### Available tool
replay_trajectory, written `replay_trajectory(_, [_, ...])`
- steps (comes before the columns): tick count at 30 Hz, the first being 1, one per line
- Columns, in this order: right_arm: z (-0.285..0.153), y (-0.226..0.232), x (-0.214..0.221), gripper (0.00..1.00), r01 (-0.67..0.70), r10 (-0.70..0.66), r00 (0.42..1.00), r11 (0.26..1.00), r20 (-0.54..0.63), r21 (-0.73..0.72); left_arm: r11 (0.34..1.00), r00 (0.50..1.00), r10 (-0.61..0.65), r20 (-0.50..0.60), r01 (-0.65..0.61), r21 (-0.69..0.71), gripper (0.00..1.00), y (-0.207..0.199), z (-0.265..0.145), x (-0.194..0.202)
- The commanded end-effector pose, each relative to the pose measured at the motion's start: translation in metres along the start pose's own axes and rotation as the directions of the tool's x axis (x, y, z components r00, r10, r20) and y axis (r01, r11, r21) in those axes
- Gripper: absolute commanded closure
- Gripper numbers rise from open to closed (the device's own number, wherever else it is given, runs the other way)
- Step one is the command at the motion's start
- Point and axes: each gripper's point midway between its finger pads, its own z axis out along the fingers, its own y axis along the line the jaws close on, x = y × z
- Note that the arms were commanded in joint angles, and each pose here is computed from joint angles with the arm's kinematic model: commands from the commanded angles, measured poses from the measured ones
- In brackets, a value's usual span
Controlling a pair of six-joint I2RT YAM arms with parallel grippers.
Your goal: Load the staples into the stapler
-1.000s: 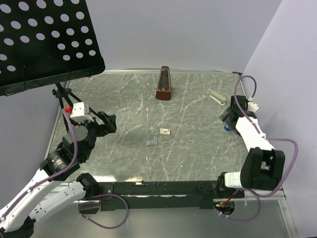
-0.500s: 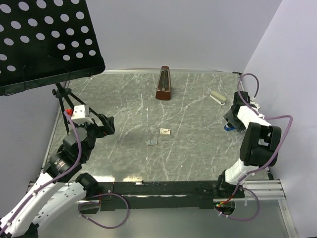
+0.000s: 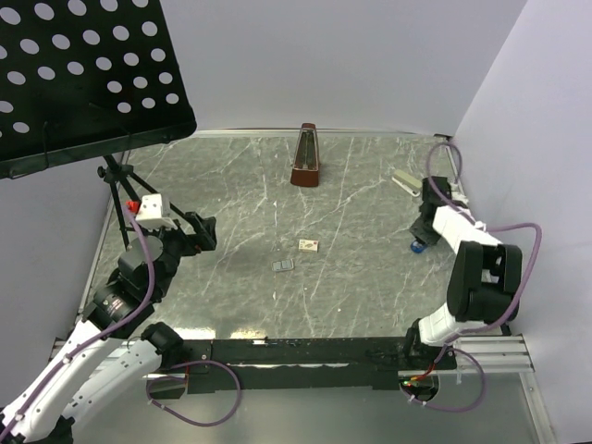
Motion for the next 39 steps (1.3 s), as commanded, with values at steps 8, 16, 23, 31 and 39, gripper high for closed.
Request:
replay_trajectory(8, [-0.102,0.102,0.078,0.98,0.462,-0.422,0.887,0.805,0.188,-0.373,0.995,0.999,0.047,-0.011,-0.046,0.089,0.0,-0.015,0.004,0.006])
replay_trajectory(16, [-0.18,0.137,0.146,0.98,0.715,-0.559,0.692,0.446,0.457,-0.538,0.986,0.998,0.057,-0.01,-0.055,0.159,0.01,-0.025,0.003,0.008])
replay_trajectory(23, [-0.246,0.152,0.23,0.98,0.803,-0.567,0.462,-0.058,0.682,-0.593,0.962,0.994,0.105,0.005,-0.103,0.254,0.0,-0.038,-0.002,0.01])
replay_trajectory(31, [-0.278,0.16,0.323,0.96,0.712,-0.553,0.234,-0.463,0.8,-0.528,0.949,0.989,0.141,0.045,-0.148,0.279,0.01,-0.037,-0.005,0.011])
replay_trajectory(39, [-0.25,0.179,0.365,0.9,0.701,-0.555,0.103,-0.548,0.825,-0.456,0.922,0.981,0.188,0.053,-0.195,0.333,0.01,-0.044,-0.005,0.019])
